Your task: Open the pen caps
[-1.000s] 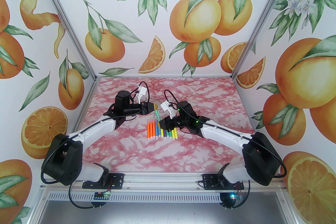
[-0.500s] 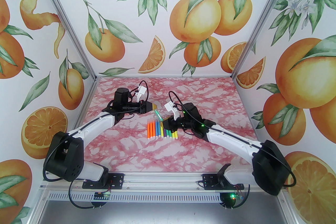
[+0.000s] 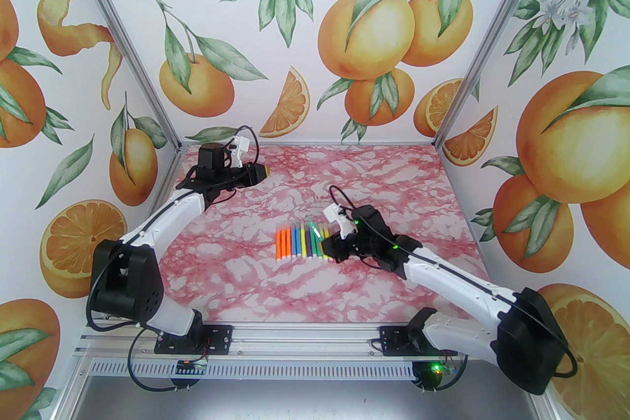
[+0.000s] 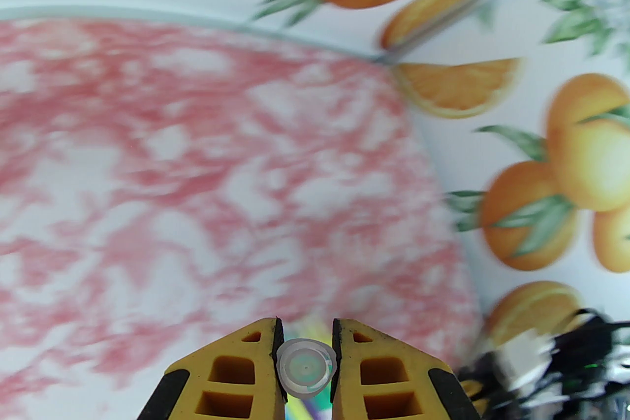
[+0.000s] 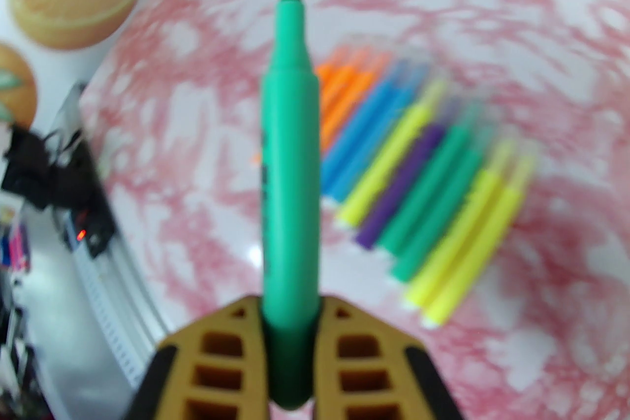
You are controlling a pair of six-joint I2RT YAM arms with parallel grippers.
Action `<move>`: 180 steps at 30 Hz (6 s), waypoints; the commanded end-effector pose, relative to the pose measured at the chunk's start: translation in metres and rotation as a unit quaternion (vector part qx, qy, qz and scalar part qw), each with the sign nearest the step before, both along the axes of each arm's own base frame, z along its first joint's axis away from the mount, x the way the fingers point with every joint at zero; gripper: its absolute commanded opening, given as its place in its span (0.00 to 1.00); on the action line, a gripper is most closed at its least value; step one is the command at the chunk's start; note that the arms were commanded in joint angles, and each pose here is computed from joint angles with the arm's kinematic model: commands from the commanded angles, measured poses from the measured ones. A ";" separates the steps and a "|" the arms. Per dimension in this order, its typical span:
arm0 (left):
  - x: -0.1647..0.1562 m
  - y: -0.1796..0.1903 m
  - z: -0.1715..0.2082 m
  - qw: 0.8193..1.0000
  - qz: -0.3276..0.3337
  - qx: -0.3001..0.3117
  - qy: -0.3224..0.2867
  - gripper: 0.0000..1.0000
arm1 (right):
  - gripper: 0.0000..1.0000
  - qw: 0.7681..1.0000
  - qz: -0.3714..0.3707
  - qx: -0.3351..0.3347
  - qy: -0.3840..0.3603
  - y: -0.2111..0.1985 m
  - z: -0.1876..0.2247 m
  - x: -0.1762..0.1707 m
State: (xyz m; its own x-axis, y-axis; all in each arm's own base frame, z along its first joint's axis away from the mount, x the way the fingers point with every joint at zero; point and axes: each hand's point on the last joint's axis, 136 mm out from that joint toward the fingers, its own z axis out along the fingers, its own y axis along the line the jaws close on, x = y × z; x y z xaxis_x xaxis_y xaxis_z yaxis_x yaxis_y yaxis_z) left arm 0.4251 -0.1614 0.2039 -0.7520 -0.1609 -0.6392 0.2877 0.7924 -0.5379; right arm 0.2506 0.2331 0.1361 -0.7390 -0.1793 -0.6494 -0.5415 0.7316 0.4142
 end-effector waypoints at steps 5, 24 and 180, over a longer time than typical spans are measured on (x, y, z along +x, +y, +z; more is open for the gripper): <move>-0.021 0.066 -0.100 0.959 0.022 0.247 0.136 0.00 | 0.00 0.964 -0.225 -0.144 -0.010 -0.102 0.001 0.080; -0.004 0.089 -0.185 0.913 -0.015 0.320 0.251 0.00 | 0.00 0.915 -0.252 -0.306 0.078 -0.173 -0.074 0.151; -0.090 -0.077 -0.026 0.993 -0.079 -0.089 0.020 0.58 | 0.00 0.998 0.041 -0.002 0.056 0.045 -0.005 0.004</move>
State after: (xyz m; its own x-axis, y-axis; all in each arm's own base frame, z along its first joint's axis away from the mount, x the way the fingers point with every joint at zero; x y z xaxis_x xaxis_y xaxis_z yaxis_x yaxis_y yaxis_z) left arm 0.3279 -0.2204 0.1573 -0.8186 -0.1309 -0.5592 0.3272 0.6940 -0.6414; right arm 0.2605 0.2630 0.1159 -0.8224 -0.2377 -0.5168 -0.4854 0.7669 0.4198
